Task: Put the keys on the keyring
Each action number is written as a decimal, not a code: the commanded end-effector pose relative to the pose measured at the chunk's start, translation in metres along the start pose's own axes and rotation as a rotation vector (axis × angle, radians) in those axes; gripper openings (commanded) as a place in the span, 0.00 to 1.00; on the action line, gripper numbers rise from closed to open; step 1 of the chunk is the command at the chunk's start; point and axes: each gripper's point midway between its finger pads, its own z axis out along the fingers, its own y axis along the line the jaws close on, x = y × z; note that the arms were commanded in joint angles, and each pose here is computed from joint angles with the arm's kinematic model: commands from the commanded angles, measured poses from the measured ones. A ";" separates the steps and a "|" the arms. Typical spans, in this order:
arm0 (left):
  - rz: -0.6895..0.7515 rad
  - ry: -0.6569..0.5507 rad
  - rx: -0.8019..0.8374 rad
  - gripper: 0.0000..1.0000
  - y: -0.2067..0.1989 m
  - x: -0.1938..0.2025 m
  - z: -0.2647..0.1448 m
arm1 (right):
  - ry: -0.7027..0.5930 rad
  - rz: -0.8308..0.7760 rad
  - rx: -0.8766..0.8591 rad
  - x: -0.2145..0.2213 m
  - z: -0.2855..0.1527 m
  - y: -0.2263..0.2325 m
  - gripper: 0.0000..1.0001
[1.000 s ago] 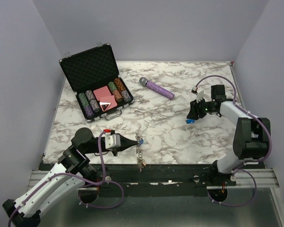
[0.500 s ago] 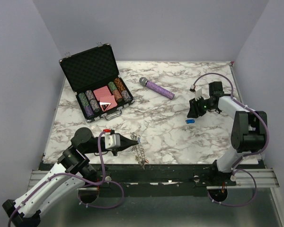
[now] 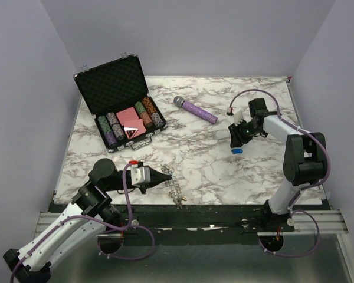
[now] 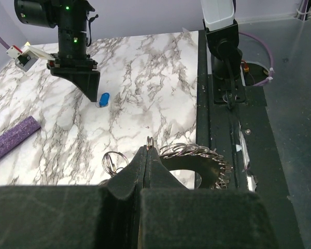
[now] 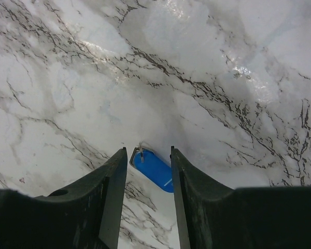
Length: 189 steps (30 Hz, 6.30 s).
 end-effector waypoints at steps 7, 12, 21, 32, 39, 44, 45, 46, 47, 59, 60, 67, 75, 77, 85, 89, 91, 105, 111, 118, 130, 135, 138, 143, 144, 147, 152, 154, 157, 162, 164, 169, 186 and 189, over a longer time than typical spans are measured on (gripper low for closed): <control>0.045 -0.032 -0.029 0.00 0.008 -0.019 -0.002 | 0.099 -0.015 -0.002 0.009 0.006 0.001 0.43; 0.049 -0.033 -0.034 0.00 0.009 -0.020 -0.002 | 0.107 -0.020 -0.014 0.010 0.007 0.004 0.40; 0.047 -0.031 -0.032 0.00 0.009 -0.019 -0.002 | 0.128 -0.014 -0.015 0.015 0.009 0.003 0.37; 0.046 -0.030 -0.035 0.00 0.010 -0.019 -0.002 | 0.139 -0.014 -0.022 0.016 0.011 0.005 0.33; 0.045 -0.029 -0.034 0.00 0.010 -0.019 -0.002 | 0.144 -0.012 -0.020 0.016 0.012 0.004 0.30; 0.046 -0.030 -0.035 0.00 0.010 -0.019 -0.002 | 0.144 -0.012 -0.018 0.016 0.012 0.004 0.29; 0.046 -0.029 -0.034 0.00 0.010 -0.019 -0.002 | 0.144 -0.012 -0.018 0.016 0.012 0.004 0.28; 0.046 -0.030 -0.033 0.00 0.010 -0.019 -0.002 | 0.146 -0.011 -0.017 0.016 0.012 0.004 0.28; 0.045 -0.029 -0.034 0.00 0.010 -0.019 -0.002 | 0.146 -0.011 -0.017 0.016 0.012 0.004 0.27; 0.045 -0.028 -0.036 0.00 0.011 -0.019 -0.002 | 0.140 -0.013 -0.023 0.015 0.010 0.006 0.24; 0.045 -0.028 -0.037 0.00 0.011 -0.019 -0.003 | 0.141 -0.011 -0.023 0.015 0.010 0.005 0.24; 0.043 -0.028 -0.036 0.00 0.011 -0.019 -0.002 | 0.144 -0.009 -0.022 0.015 0.012 0.005 0.22; 0.043 -0.028 -0.036 0.00 0.011 -0.019 -0.003 | 0.146 -0.004 -0.015 0.015 0.013 0.004 0.20; 0.042 -0.027 -0.036 0.00 0.011 -0.019 -0.003 | 0.147 -0.002 -0.016 0.015 0.013 0.004 0.19; 0.041 -0.026 -0.035 0.00 0.011 -0.018 -0.002 | 0.149 0.001 -0.021 0.016 0.015 0.004 0.17; 0.041 -0.026 -0.035 0.00 0.011 -0.019 -0.003 | 0.150 0.003 -0.019 0.016 0.015 0.004 0.15; 0.041 -0.026 -0.037 0.00 0.011 -0.018 -0.002 | 0.150 0.002 -0.020 0.016 0.015 0.005 0.15; 0.040 -0.025 -0.035 0.00 0.011 -0.018 -0.002 | 0.152 0.002 -0.014 0.016 0.015 0.003 0.14; 0.040 -0.025 -0.032 0.00 0.011 -0.018 -0.002 | 0.151 0.002 -0.014 0.014 0.015 0.002 0.19; 0.041 -0.026 -0.034 0.00 0.011 -0.018 -0.002 | 0.147 -0.004 -0.014 0.011 0.015 0.003 0.22; 0.040 -0.025 -0.032 0.00 0.011 -0.018 -0.002 | 0.148 -0.004 -0.020 0.009 0.016 0.003 0.22; 0.040 -0.025 -0.032 0.00 0.011 -0.018 -0.002 | 0.152 -0.005 -0.025 0.010 0.016 0.004 0.21; 0.041 -0.026 -0.032 0.00 0.011 -0.019 -0.002 | 0.154 -0.007 -0.027 0.010 0.016 0.004 0.20; 0.040 -0.025 -0.035 0.00 0.012 -0.018 -0.002 | 0.155 -0.008 -0.029 0.010 0.015 0.004 0.18; 0.040 -0.025 -0.037 0.00 0.012 -0.018 -0.002 | 0.154 -0.008 -0.028 0.010 0.015 0.004 0.17; 0.040 -0.025 -0.034 0.00 0.011 -0.018 -0.002 | 0.158 -0.009 -0.031 0.011 0.015 0.005 0.15; 0.042 -0.027 -0.037 0.00 0.012 -0.019 -0.003 | 0.159 -0.010 -0.032 0.011 0.015 0.005 0.13; 0.041 -0.026 -0.037 0.00 0.012 -0.018 -0.003 | 0.161 -0.012 -0.032 0.012 0.014 0.005 0.13; 0.040 -0.024 -0.038 0.00 0.012 -0.018 -0.003 | 0.162 -0.017 -0.036 0.012 0.013 0.006 0.14; 0.039 -0.024 -0.035 0.00 0.012 -0.018 -0.002 | 0.173 -0.022 -0.033 0.013 0.012 0.006 0.14; 0.039 -0.023 -0.037 0.00 0.012 -0.017 -0.003 | 0.174 -0.020 -0.033 0.014 0.012 0.006 0.14; 0.040 -0.025 -0.035 0.00 0.012 -0.018 -0.003 | 0.168 -0.017 -0.029 0.012 0.013 0.004 0.14; 0.038 -0.023 -0.035 0.00 0.012 -0.017 -0.002 | 0.186 -0.019 -0.031 0.015 0.017 0.005 0.14; 0.038 -0.023 -0.035 0.00 0.012 -0.017 -0.003 | 0.188 -0.015 -0.029 0.015 0.017 0.004 0.13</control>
